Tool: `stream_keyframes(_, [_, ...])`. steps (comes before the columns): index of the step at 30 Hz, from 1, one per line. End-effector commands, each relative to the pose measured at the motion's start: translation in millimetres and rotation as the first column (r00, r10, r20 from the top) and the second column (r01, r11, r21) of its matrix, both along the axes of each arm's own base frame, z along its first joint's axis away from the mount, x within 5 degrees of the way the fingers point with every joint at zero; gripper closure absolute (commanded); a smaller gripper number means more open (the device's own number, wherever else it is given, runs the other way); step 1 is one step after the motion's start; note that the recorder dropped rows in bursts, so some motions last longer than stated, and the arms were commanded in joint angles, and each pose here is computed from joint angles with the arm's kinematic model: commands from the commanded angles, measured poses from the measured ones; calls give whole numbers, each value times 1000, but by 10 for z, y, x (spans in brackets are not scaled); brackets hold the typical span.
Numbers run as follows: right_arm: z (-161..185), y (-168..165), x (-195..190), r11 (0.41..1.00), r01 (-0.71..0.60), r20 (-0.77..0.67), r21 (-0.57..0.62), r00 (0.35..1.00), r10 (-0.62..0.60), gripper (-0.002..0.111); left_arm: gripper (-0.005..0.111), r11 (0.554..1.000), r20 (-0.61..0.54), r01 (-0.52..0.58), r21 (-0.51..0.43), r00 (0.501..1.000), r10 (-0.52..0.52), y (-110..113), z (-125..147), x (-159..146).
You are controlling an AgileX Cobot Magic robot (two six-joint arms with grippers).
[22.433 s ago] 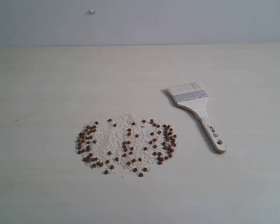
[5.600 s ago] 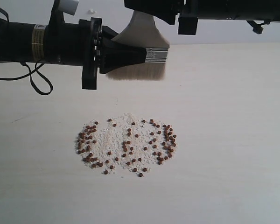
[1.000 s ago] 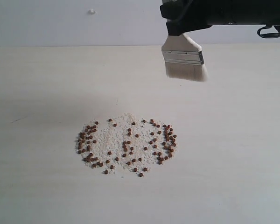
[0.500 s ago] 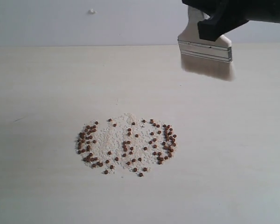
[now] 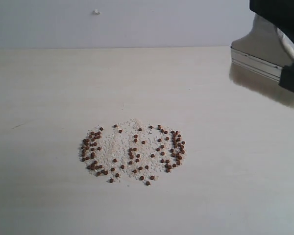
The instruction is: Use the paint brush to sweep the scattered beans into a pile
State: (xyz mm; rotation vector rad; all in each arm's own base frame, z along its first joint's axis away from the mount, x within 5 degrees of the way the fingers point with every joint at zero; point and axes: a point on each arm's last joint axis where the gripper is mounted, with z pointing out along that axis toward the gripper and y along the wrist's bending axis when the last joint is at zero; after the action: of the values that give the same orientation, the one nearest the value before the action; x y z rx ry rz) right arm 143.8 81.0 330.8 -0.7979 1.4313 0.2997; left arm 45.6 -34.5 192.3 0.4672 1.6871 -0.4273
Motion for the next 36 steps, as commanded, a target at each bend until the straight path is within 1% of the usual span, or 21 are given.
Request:
stream_keyframes(1, [-109, -113, -175, 998, 67, 21, 0, 998, -67, 108, 107, 999, -33, 28, 15, 999, -27, -16, -43, -19])
stream_keyframes(3, [-137, -132, -235, 998, 69, 23, 12, 997, -69, 108, 107, 999, -33, 28, 15, 999, -27, -16, -43, -19])
stream_keyframes(5, [-139, -142, -279, 996, 68, 7, 50, 998, -68, 108, 107, 999, -33, 28, 15, 999, -27, -16, -43, -19])
stream_keyframes(8, [-127, -104, -314, 995, 16, -16, 97, 1000, -14, 108, 107, 999, -33, 28, 15, 999, -27, -16, -43, -19])
stream_keyframes(11, [-113, -50, -362, 990, -63, -19, 124, 998, 66, 108, 107, 999, -33, 28, 15, 999, -27, -16, -43, -19])
stream_keyframes(13, [-113, -50, -362, 989, -63, -25, 131, 997, 66, 108, 107, 999, -33, 28, 15, 999, -27, -16, -43, -19])
stream_keyframes(17, [-125, -96, -320, 990, 9, -52, 141, 999, -1, 108, 107, 999, -33, 28, 15, 999, -27, -16, -43, -19])
stream_keyframes(20, [-151, -207, -240, 970, 169, -120, 175, 982, -149, 108, 107, 999, -33, 28, 15, 999, -27, -16, -43, -19])
stream_keyframes(22, [-175, -320, -182, 921, 319, -197, 223, 940, -277, 108, 107, 999, -33, 28, 15, 999, -27, -16, -43, -19])
stream_keyframes(23, [-182, -354, -169, 904, 359, -213, 231, 925, -313, 108, 107, 999, -33, 28, 15, 999, -27, -16, -43, -19])
stream_keyframes(25, [-183, -358, -167, 905, 362, -208, 224, 925, -319, 108, 107, 999, -33, 28, 15, 999, -27, -16, -43, -19])
stream_keyframes(27, [-173, -307, -188, 933, 298, -173, 201, 949, -265, 108, 107, 999, -33, 28, 15, 999, -27, -16, -43, -19])
stream_keyframes(29, [-171, -242, -203, 964, 217, -121, 151, 972, -200, 108, 107, 999, -33, 28, 15, 999, -27, -16, -43, -19])
stream_keyframes(31, [-171, -185, -218, 978, 150, -109, 144, 985, -135, 108, 107, 999, -33, 28, 15, 999, -27, -16, -43, -19])
stream_keyframes(32, [-193, -176, -206, 983, 143, -109, 113, 985, -130, 108, 107, 999, -33, 28, 15, 999, -27, -16, -43, -19])
stream_keyframes(34, [-242, -199, -181, 981, 178, -145, 78, 976, -165, 108, 107, 999, -33, 28, 15, 999, -27, -16, -43, -19])
stream_keyframes(36, [-279, -275, -140, 954, 284, -215, 100, 942, -258, 108, 107, 999, -33, 28, 15, 999, -27, -16, -43, -19])
